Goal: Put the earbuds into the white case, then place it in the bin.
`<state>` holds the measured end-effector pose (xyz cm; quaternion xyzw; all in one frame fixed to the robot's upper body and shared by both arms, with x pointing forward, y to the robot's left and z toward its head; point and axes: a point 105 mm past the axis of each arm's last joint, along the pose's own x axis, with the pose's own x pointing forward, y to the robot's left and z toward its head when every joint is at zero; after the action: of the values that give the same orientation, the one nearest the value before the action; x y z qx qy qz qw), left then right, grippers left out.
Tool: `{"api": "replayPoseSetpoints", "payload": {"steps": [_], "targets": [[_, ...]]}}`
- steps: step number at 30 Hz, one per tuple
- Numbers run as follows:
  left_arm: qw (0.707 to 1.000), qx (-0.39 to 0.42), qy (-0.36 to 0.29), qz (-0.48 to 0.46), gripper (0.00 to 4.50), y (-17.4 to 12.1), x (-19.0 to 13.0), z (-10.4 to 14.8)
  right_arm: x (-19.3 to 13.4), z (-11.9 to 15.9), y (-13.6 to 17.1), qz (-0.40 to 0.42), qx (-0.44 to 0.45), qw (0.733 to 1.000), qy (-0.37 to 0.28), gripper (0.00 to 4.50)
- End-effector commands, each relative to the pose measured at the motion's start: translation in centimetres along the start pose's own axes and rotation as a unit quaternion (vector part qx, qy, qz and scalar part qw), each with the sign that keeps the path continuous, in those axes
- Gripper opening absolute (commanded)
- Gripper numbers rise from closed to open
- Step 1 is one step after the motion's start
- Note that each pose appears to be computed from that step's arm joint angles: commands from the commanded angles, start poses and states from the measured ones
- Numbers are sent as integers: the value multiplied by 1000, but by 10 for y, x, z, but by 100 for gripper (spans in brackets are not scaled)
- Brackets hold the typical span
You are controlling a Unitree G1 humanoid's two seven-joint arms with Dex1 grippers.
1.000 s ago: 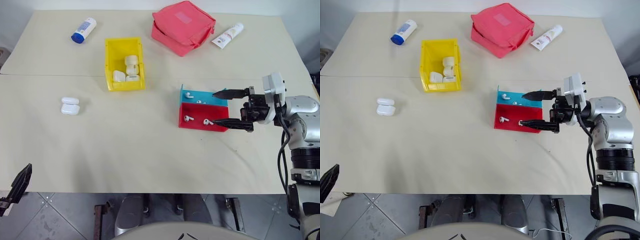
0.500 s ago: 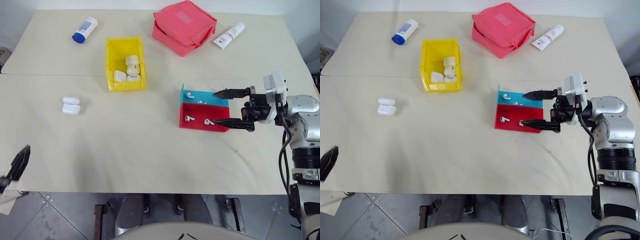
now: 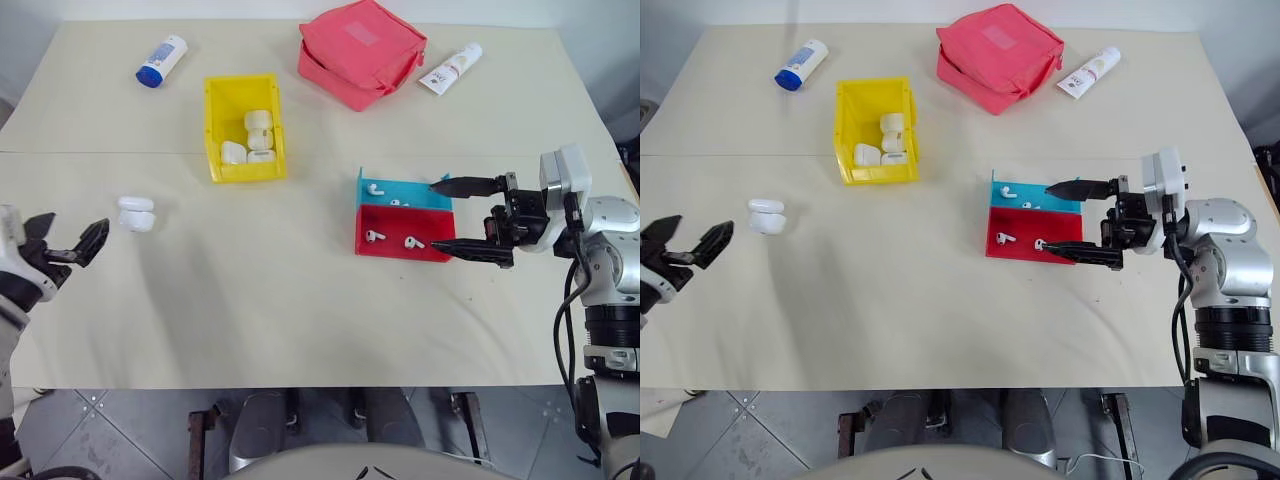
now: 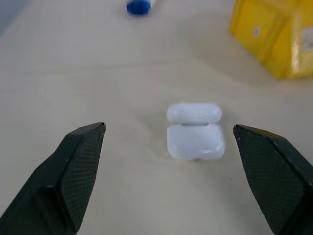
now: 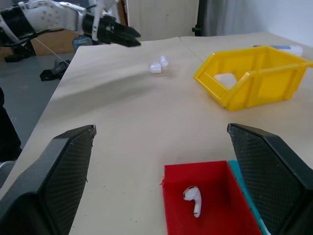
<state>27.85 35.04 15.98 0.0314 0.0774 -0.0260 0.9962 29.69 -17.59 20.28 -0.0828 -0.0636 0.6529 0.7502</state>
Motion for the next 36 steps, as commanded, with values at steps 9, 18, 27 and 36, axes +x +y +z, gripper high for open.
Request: {"api": "replayPoseSetpoints", "payload": {"steps": [9, 18, 27, 36], "targets": [[984, 9, 176, -22, 445, -25, 29, 12, 0, 8, 5, -2, -18, 1000, -4, 450], [960, 18, 277, 29, 445, -24, 27, 10, 2, 8, 6, 7, -19, 1000, -6, 450], [950, 2, 310, 25, 445, -23, 44, 11, 5, 6, 3, 12, -20, 1000, -7, 450], [950, 15, 312, 11, 445, -20, 66, 14, 7, 4, 5, 14, -18, 1000, -10, 450]]}}
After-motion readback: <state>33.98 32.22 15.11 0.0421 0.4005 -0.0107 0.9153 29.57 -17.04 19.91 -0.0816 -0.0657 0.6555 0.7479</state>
